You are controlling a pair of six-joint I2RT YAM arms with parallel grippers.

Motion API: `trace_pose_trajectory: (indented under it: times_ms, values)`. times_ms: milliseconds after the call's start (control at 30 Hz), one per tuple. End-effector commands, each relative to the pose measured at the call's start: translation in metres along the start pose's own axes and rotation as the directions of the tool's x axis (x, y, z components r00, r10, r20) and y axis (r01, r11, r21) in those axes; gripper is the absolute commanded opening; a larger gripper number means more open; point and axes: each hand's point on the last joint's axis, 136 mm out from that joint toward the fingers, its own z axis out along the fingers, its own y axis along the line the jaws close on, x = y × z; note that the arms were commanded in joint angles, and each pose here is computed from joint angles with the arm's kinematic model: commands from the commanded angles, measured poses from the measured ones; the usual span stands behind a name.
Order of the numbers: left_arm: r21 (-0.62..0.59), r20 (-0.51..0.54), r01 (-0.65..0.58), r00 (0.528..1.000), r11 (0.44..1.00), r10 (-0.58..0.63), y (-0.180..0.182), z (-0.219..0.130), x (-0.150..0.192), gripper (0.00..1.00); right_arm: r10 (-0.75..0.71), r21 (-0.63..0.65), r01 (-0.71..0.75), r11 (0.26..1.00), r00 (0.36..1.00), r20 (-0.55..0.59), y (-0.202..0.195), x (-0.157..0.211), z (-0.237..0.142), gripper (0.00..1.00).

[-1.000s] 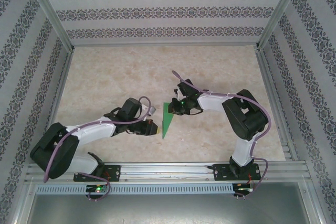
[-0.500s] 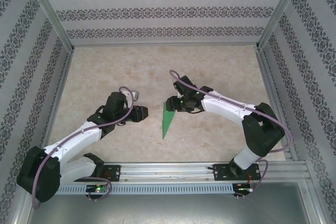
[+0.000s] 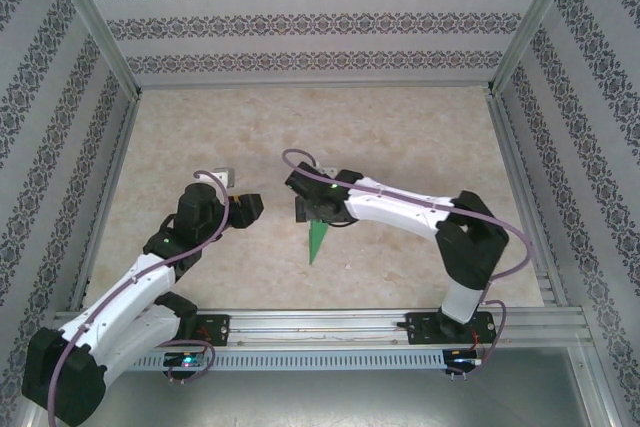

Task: Fold a paper plane with a square sheet of paper (fold left side to right side)
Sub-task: Turn over the paper plane at the center of the table.

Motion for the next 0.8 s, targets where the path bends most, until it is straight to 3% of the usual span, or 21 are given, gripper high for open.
trace_pose_trajectory:
  times_ms: [0,200,767]
  values:
    - [-0.095,-0.003,-0.033,0.999,0.995,0.033,0.023,-0.007,0.008,0.59,0.029,0.237,-0.031,0.971,1.000,0.011,-0.027,0.000,0.004,0.80]
    - [-0.129,-0.006,-0.063,0.998,0.990,0.062,0.030,-0.015,0.011,0.59,0.009,0.354,-0.009,0.935,1.000,0.002,-0.025,-0.006,0.016,0.69]
    - [-0.144,-0.031,-0.085,0.996,0.986,0.081,0.036,-0.014,0.018,0.59,-0.023,0.354,0.040,0.934,0.998,-0.052,-0.009,0.000,0.051,0.57]
